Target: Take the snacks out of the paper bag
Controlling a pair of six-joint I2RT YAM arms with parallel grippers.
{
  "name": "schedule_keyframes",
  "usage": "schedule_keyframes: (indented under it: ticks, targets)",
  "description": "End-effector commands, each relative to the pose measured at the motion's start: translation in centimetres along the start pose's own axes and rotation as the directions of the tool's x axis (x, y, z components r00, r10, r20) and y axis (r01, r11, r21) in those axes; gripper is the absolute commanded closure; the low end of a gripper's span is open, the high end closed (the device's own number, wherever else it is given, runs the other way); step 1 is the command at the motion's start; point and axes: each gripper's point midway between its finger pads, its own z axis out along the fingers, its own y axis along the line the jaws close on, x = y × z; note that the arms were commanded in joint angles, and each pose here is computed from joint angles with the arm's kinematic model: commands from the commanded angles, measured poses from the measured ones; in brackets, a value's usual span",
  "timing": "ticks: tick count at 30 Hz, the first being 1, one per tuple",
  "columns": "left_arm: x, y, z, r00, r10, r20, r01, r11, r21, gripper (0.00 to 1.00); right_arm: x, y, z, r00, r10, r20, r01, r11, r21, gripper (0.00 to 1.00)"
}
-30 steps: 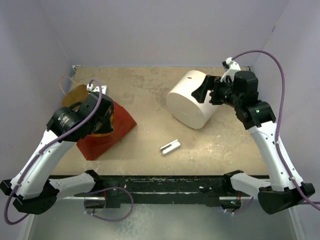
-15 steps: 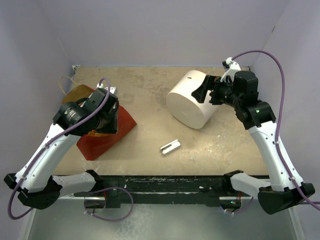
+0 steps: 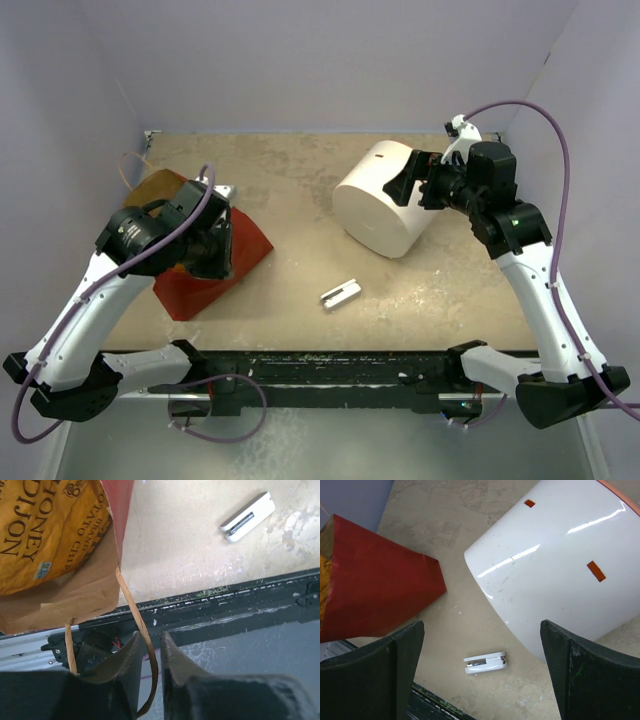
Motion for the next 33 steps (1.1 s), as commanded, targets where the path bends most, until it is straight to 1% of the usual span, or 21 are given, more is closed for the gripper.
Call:
schedule_keyframes:
  ticks: [1,2,3,5,8,12,13,18,22,24,25,27,30,33]
  targets:
    - [0.1,-0.8,-1.1,1.0,0.02,0.003,-0.02,0.997,0.069,0.84,-1.1,0.4,-0.1,0.999,-0.009,0.044,0.009,1.0,-0.01,0.0]
    - [0.0,-0.9,-1.1,1.0,0.022,0.005,-0.023,0.997,0.071,0.94,-1.1,0.4,-0.1,0.999,-0.008,0.042,0.009,1.0,-0.011,0.0]
    - [-0.2,-1.0,-1.2,1.0,0.022,0.011,-0.023,0.997,0.077,1.0,-1.0,0.4,-0.1,0.999,-0.009,0.041,0.009,1.0,-0.011,0.0]
    - [-1.1,-1.8,-1.3,0.999,0.015,0.043,-0.02,0.994,0.112,1.0,-1.1,0.4,-0.1,0.999,-0.007,0.043,0.008,1.0,-0.01,0.0]
    - [-3.2,-4.5,-1.3,0.995,0.001,0.098,-0.022,0.976,0.217,1.0,-1.0,0.4,-0.1,0.999,-0.002,0.041,0.003,1.0,-0.013,0.0]
    - [-6.3,-9.3,-0.5,0.99,-0.033,0.137,-0.023,0.92,0.391,1.0,-1.0,0.5,-0.2,0.999,0.002,0.044,-0.001,1.0,-0.014,0.01]
    - [-7.0,-10.2,0.0,0.989,-0.043,0.142,-0.02,0.909,0.416,1.0,-1.1,0.5,-0.4,0.999,0.002,0.047,-0.001,1.0,-0.012,0.01]
    - [-11.7,-14.6,2.2,0.973,-0.131,0.191,0.013,0.854,0.52,1.0,-1.2,0.3,-1.0,0.998,0.001,0.062,-0.002,1.0,0.002,0.0]
    - [-15.8,-18.1,3.8,0.961,-0.164,0.223,0.001,0.808,0.589,1.0,-1.2,0.4,-1.1,0.998,0.001,0.062,-0.002,1.0,0.003,0.01]
    - [-17.5,-19.8,5.0,0.961,-0.164,0.221,-0.005,0.793,0.61,0.97,-1.3,0.5,-1.3,0.998,0.001,0.064,-0.001,1.0,0.001,0.01]
    - [-18.6,-20.4,4.9,0.958,-0.166,0.234,-0.016,0.783,0.621,0.96,-1.4,0.5,-1.3,0.998,0.001,0.065,-0.001,1.0,0.001,0.01]
    - [-19.9,-21.1,6.1,0.959,-0.158,0.234,-0.022,0.785,0.619,0.95,-1.5,0.6,-1.5,0.998,0.0,0.068,0.0,1.0,-0.001,0.01]
    - [-22.0,-20.7,7.5,0.956,-0.177,0.236,-0.004,0.791,0.612,0.94,-1.7,0.9,-1.6,0.998,-0.004,0.069,0.005,1.0,-0.012,0.01]
    - [-24.1,-19.5,7.6,0.945,-0.229,0.235,0.026,0.766,0.643,0.94,-1.8,1.4,-1.6,0.998,-0.007,0.065,0.01,0.999,-0.039,0.01]
